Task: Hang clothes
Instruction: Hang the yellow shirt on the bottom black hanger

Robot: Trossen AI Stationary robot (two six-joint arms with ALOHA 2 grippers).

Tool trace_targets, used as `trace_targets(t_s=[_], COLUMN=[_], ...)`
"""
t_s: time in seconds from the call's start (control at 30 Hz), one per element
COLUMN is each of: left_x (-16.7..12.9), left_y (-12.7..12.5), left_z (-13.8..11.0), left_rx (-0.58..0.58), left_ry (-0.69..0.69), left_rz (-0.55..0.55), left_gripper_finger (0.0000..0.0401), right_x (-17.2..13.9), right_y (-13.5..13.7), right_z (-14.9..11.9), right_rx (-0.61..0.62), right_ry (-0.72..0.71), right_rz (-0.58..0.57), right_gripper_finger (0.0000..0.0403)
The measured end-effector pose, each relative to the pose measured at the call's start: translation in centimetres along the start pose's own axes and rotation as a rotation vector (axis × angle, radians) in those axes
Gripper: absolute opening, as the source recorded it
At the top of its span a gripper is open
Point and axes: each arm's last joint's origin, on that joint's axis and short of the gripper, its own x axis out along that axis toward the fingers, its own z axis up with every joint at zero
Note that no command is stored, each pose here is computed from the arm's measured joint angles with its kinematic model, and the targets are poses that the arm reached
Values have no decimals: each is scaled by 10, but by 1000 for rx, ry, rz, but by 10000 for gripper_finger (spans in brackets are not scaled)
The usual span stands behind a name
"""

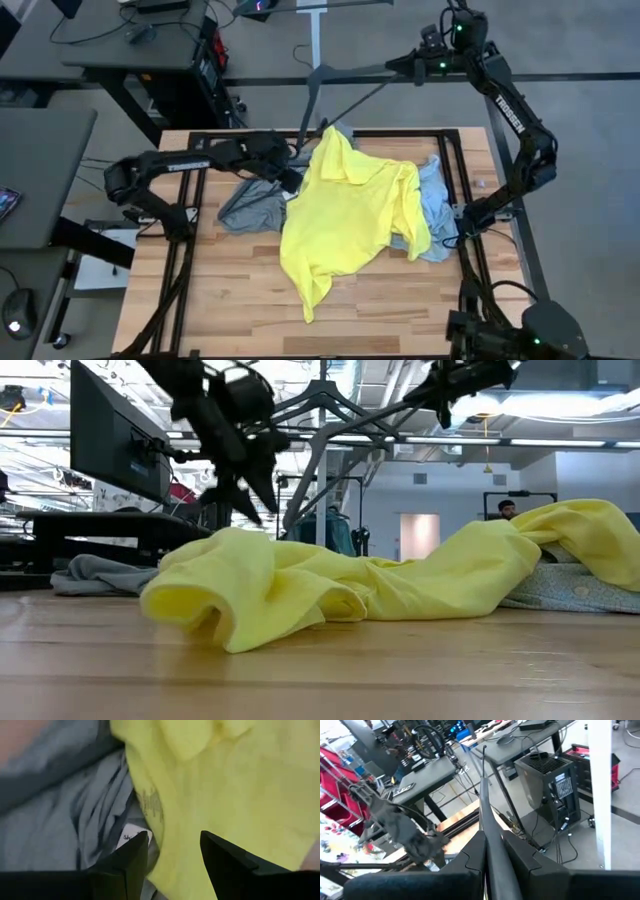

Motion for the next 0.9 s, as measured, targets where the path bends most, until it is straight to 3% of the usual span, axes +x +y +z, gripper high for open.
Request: trace_targets(t_s=[0.3,0.6,0.7,0.8,0.9], left_x=[71,86,85,79,72], left_y=[1,6,2,-13,-32], left_z=[-5,-9,-7,-3,2], left_rx=[-37,-41,6,107,199], left_ry=[-13,-2,-31,-74,-88], left_rz=[4,54,31,-28,-105], left_gripper_finger=[164,156,111,31,10], right_x=[0,-1,-1,-1,-1], right_y=[0,-1,-1,-1,-1], right_z=[0,0,0,0,1], right_rx=[-31,-27,-30,-43,-48], right_ry=[-3,-2,-2,-3,-5], right_rz=[0,-5,-4,-3,-4], right_gripper_finger=[31,31,31,31,31])
